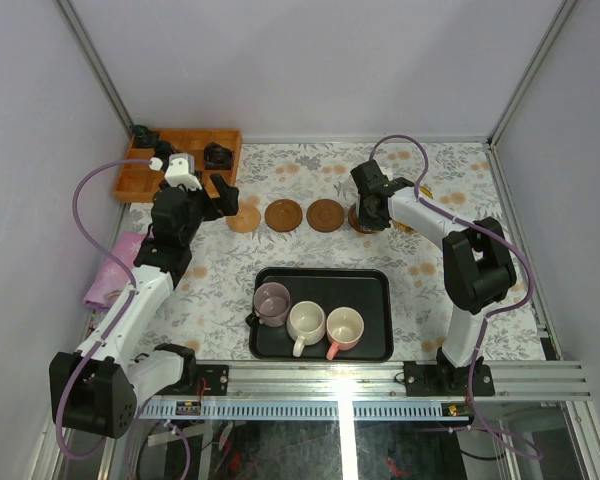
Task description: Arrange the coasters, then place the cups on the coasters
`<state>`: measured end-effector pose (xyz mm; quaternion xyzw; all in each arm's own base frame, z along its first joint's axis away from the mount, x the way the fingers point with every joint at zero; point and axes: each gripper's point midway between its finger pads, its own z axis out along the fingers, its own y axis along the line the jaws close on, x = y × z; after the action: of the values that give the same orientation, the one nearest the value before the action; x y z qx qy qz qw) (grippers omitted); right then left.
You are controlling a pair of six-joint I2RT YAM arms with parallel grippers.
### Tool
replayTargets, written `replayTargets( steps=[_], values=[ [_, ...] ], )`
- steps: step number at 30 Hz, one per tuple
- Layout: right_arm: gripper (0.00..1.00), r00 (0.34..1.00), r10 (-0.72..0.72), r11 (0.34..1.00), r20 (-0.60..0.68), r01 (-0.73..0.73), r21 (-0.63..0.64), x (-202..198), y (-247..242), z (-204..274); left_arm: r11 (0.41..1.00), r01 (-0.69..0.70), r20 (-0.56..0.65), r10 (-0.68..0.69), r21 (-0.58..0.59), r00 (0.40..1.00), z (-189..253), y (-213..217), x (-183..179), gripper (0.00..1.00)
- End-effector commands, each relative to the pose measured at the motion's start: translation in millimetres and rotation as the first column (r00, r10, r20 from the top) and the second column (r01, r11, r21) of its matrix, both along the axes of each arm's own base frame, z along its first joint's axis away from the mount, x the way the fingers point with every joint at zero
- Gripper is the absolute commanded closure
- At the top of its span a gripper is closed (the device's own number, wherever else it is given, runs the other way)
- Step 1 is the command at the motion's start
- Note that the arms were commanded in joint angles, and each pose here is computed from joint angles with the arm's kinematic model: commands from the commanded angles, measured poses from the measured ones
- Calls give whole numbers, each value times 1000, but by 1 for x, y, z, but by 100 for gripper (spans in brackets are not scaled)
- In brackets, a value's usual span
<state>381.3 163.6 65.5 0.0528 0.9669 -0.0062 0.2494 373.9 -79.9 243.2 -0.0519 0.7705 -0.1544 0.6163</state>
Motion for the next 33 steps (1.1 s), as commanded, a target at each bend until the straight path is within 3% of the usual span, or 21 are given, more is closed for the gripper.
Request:
replayTargets(
  steps=[1, 21, 23, 26, 33],
  values=[
    [88, 996, -14, 1000, 87, 12, 20, 10, 4, 24, 1000, 6, 62, -5, -26, 998, 22, -3, 6, 0],
    [84, 996, 21, 1000, 91, -21, 3, 22, 9, 15, 1000, 11, 37, -11, -24, 999, 12, -6, 14, 0],
    [79, 996, 23, 1000, 84, -23, 5, 21, 10, 13, 1000, 14, 32, -13, -24, 999, 11, -6, 15, 0],
    [60, 996, 23, 1000, 81, -23, 6, 20, 10, 12, 1000, 16, 27, -15, -23, 1000, 9, -7, 17, 0],
    [32, 997, 17, 1000, 79, -17, 6, 17, 9, 17, 1000, 25, 22, -25, -16, 999, 7, -9, 21, 0]
  ],
)
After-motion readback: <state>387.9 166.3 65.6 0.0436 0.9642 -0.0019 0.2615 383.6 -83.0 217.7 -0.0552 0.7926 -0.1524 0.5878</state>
